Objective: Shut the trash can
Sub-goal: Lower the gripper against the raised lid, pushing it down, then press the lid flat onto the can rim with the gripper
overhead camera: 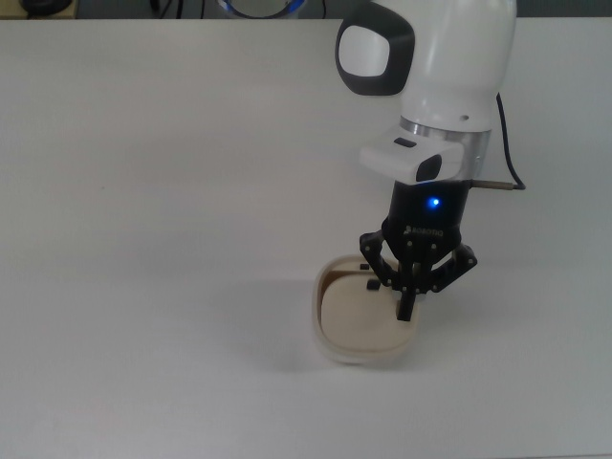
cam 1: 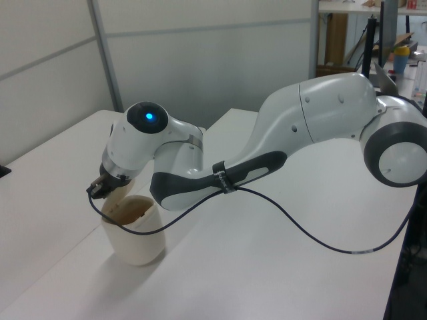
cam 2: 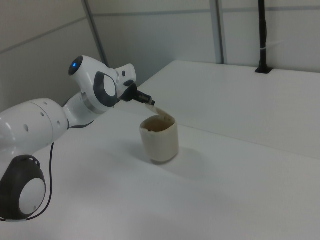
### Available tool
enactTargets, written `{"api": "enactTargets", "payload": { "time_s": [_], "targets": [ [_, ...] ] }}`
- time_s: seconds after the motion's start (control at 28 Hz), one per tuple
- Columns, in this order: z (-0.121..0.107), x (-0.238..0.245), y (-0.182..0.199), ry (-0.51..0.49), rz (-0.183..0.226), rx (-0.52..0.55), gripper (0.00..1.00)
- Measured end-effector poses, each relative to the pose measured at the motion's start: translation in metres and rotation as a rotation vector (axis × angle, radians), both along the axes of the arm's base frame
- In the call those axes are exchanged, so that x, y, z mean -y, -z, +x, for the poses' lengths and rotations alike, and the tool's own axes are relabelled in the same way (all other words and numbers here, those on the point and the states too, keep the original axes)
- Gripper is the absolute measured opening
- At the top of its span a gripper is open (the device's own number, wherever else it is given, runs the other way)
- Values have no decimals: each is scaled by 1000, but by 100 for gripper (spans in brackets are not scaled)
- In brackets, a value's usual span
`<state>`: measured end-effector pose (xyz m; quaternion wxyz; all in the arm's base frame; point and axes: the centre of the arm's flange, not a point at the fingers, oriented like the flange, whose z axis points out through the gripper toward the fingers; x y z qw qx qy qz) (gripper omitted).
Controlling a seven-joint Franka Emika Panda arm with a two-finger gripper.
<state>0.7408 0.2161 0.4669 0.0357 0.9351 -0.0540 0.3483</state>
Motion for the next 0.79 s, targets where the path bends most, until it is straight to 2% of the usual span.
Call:
{"api": "enactTargets", "payload": {
  "time_s": [0.11, 0.36, 0.57, 0.79],
  "targets": [
    [0, 5, 3, 13, 1, -43, 1],
    [-7, 20, -13, -2, 30, -140, 1],
    [-19, 28, -28, 0, 29, -207, 1],
    [-31, 32, -18, -16, 39, -289, 1]
  ]
}}
